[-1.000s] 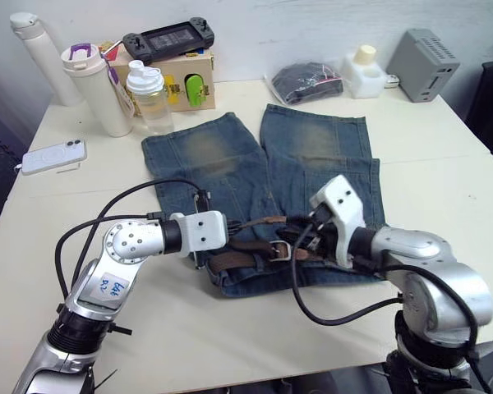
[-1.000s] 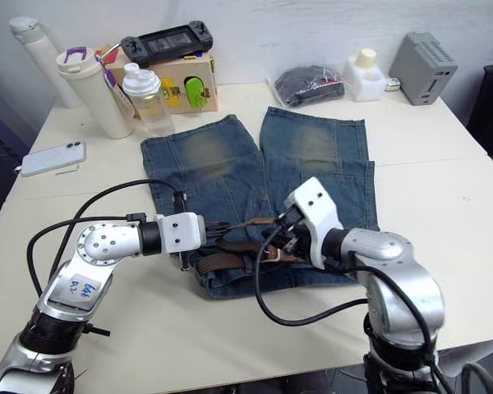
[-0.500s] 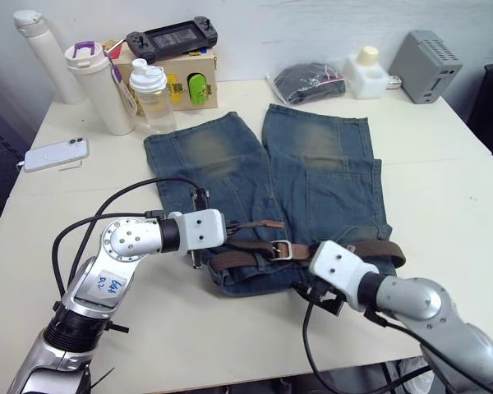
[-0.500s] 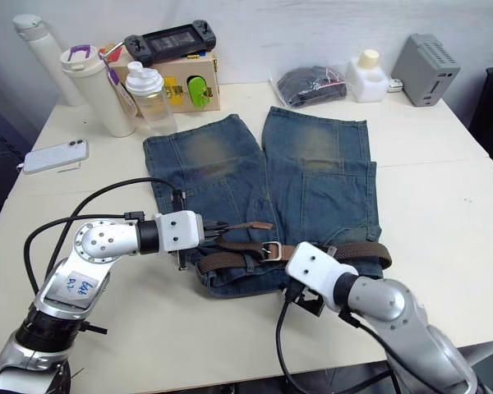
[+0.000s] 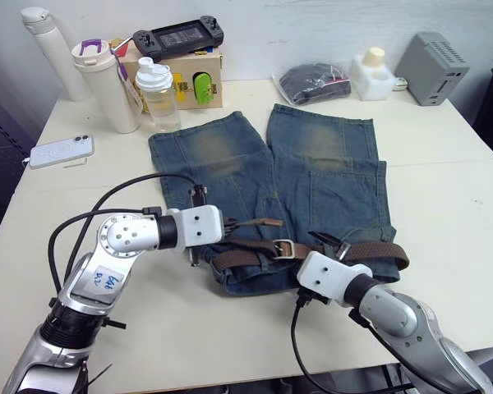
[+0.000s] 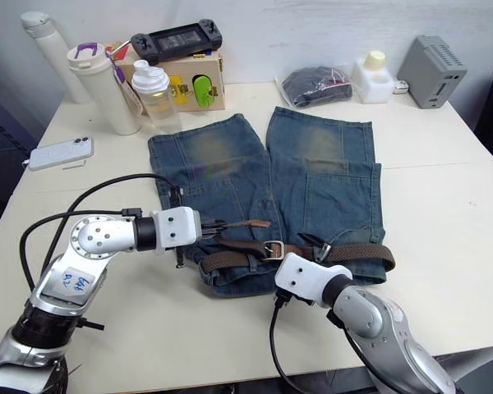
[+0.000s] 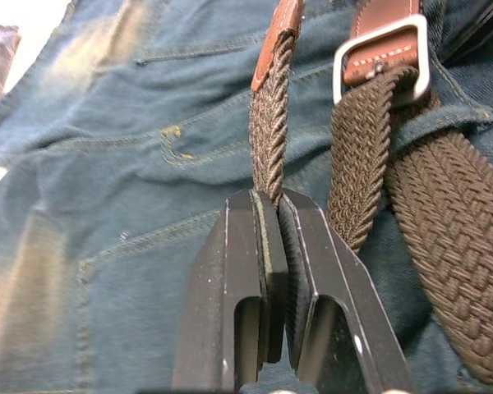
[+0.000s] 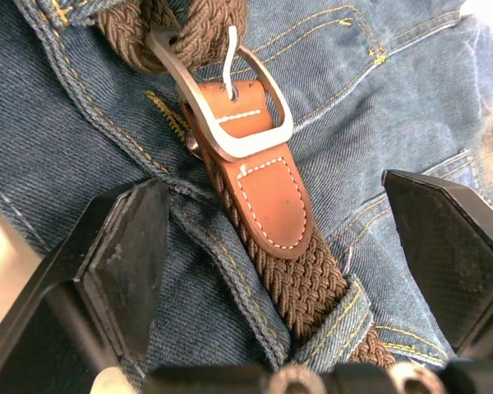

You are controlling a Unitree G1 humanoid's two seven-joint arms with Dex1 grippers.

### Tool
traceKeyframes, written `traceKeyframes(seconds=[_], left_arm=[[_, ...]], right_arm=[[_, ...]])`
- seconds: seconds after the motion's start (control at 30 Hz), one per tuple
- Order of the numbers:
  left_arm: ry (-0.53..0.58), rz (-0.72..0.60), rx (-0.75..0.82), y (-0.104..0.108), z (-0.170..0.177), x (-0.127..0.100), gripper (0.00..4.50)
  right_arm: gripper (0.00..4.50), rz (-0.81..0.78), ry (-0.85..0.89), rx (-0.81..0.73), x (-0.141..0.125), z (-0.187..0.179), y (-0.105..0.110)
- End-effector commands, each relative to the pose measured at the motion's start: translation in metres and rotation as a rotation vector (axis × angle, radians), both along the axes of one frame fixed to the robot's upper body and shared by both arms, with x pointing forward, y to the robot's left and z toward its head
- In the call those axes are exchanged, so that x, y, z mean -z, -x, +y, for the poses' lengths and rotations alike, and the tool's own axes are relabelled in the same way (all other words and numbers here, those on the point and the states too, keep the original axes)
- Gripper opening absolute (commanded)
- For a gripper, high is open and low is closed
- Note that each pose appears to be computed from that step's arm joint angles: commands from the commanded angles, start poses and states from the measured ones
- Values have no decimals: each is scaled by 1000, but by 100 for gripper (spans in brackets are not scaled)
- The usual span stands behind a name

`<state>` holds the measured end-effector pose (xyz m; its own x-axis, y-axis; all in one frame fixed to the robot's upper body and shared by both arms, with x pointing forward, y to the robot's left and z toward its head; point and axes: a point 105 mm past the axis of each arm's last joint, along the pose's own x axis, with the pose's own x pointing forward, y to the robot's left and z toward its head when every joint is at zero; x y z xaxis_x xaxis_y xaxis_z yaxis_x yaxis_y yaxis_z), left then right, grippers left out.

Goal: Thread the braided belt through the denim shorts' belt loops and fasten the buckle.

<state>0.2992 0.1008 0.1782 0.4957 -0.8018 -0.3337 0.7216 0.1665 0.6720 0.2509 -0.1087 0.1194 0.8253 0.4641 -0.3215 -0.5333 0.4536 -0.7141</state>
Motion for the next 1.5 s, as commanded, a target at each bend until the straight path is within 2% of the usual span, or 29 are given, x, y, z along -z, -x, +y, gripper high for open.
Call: traceKeyframes(seconds=[0.03, 0.37, 0.47, 0.53, 0.6, 0.73, 0.9, 1.13, 1.5], left_arm=[[18, -54, -26, -5, 8, -17, 0], [23, -58, -8, -4, 3, -20, 0], [25, -53, -6, -3, 2, -19, 0], [5, -49, -6, -2, 3, -15, 0], [-46, -48, -8, -2, 6, -7, 0], [-112, -55, -17, -3, 9, 4, 0], [-116, -60, -21, -5, 4, 7, 0], [-98, -79, 9, -3, -4, 1, 0], [-150, -117, 73, -1, -10, -3, 0]], right_arm=[[443, -48, 22, 22, -6, -6, -4], [443, -111, 29, 33, -14, -5, -14], [367, -98, 16, 31, -12, -3, -14], [278, -85, 6, 27, -11, -1, -13], [168, -78, -9, 22, -12, 1, -12], [9, -117, -14, 20, -22, 3, -15], [9, -195, 11, -13, -38, 10, -16], [9, -181, 80, -52, -29, 14, -13], [9, -194, 108, -66, -30, 15, -15]])
